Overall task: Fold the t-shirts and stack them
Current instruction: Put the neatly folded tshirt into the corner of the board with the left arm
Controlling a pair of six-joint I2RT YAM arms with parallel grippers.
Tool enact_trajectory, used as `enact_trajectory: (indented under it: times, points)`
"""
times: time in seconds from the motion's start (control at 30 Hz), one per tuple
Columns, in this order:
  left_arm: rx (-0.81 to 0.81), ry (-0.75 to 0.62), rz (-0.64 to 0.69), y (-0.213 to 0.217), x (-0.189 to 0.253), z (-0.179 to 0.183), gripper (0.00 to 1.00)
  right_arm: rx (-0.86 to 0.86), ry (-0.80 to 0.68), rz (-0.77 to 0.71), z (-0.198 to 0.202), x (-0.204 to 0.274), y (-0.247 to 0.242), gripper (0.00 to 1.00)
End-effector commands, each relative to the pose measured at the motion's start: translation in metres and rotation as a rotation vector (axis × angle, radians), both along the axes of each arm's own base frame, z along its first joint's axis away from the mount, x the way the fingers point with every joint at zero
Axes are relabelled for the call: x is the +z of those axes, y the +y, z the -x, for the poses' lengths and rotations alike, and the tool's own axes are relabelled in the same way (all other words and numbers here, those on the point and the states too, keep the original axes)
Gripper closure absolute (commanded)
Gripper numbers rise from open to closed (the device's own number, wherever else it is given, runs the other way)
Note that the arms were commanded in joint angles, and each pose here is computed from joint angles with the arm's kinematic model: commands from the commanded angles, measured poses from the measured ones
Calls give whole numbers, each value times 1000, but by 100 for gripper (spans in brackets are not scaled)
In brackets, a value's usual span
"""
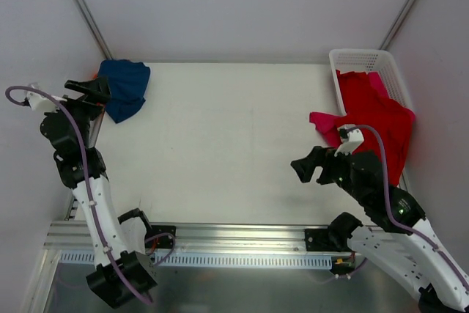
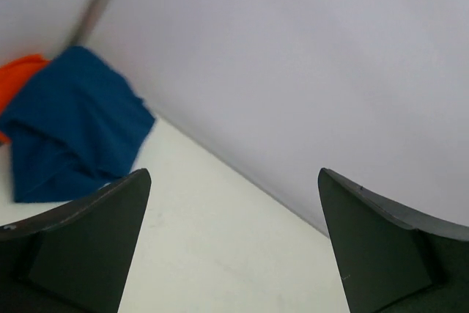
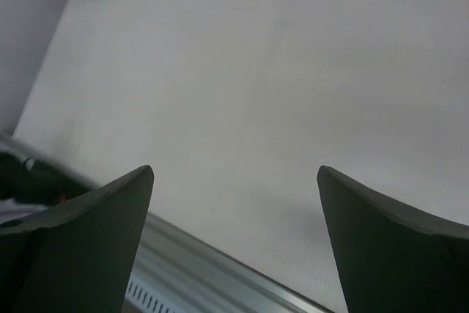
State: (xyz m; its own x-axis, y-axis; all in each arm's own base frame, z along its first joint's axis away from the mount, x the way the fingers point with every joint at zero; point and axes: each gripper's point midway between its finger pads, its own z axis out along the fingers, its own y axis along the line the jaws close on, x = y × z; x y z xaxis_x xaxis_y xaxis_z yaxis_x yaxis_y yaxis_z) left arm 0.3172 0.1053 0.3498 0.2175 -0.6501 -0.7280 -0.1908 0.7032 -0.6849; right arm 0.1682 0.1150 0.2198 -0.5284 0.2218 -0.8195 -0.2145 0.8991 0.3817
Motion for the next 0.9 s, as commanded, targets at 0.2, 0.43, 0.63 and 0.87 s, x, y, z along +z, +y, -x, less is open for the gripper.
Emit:
enact_trajectory:
  times: [0.2,0.43,0.63,0.87]
  points:
    - [-893,-138,-191,-180,19,44,1,1354,-77,-519,134,188,147,1]
    - [-962,-37,-413,-209,-29,83,1,1342,271,-35,94,80,201,0]
    - [-354,249,-447,-113,-61,73,1,66,188,1425,-93,2,84,1]
    - [-310,663,-390,-89,-135,57,1,-62,31,1237,-84,-30,109,1]
